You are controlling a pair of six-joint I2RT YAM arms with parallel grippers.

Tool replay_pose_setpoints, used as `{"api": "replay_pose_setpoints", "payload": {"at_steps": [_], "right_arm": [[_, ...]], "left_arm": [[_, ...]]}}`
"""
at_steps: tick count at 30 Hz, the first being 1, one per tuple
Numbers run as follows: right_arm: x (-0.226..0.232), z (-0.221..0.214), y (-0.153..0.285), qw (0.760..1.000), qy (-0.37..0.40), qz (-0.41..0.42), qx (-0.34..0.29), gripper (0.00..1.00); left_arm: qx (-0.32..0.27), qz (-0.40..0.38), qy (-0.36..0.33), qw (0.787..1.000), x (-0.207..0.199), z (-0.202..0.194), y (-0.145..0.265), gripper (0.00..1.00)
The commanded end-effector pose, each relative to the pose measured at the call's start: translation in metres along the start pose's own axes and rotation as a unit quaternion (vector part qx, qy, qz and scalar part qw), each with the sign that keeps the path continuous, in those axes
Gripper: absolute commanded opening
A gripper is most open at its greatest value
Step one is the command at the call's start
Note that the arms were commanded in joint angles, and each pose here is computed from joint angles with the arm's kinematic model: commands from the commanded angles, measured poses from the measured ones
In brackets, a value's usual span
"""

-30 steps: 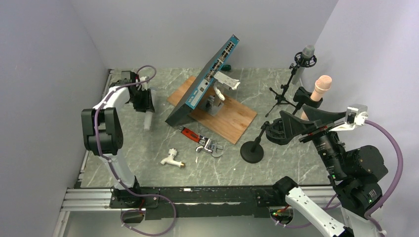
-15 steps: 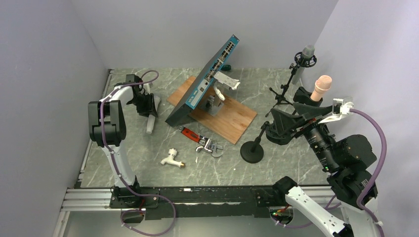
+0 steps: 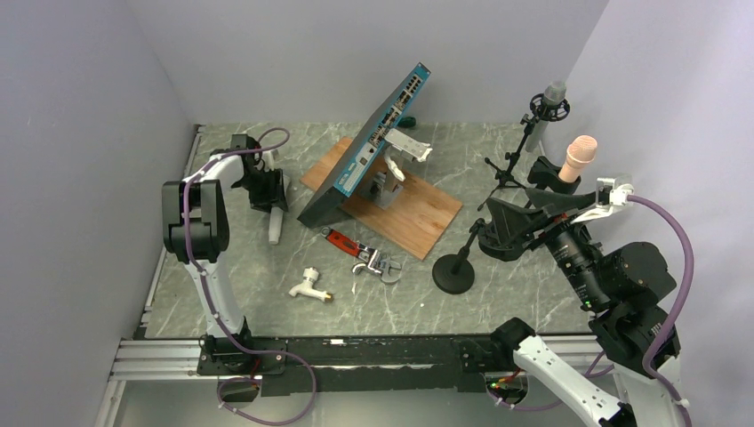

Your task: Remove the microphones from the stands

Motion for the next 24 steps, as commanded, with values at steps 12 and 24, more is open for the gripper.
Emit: {"api": "replay_pose_setpoints", "payload": {"at_steps": [12, 24], "right_arm": [[-0.003, 0.009, 0.013, 1.000, -0.006, -0.008, -0.012, 1.00], [-0.006, 0.005, 0.015, 1.000, 0.013, -0.017, -0.005, 1.00]], "left_arm": [[-0.055, 0.034, -0.014, 0.998, -0.007, 0.009, 0.038, 0.84], [-0.179, 0.029, -0.028, 0.983, -0.033, -0.006, 0.130, 0.97]]}}
Point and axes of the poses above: each gripper's point midway between its finger pads, its own y axis back along the fingers, its own x axis along the line the jaws close on, z = x × y, the point moved 6 cm from there along y, back along the fingers, and after that the axes turned 7 degrees about y, right-handed, at the moved point
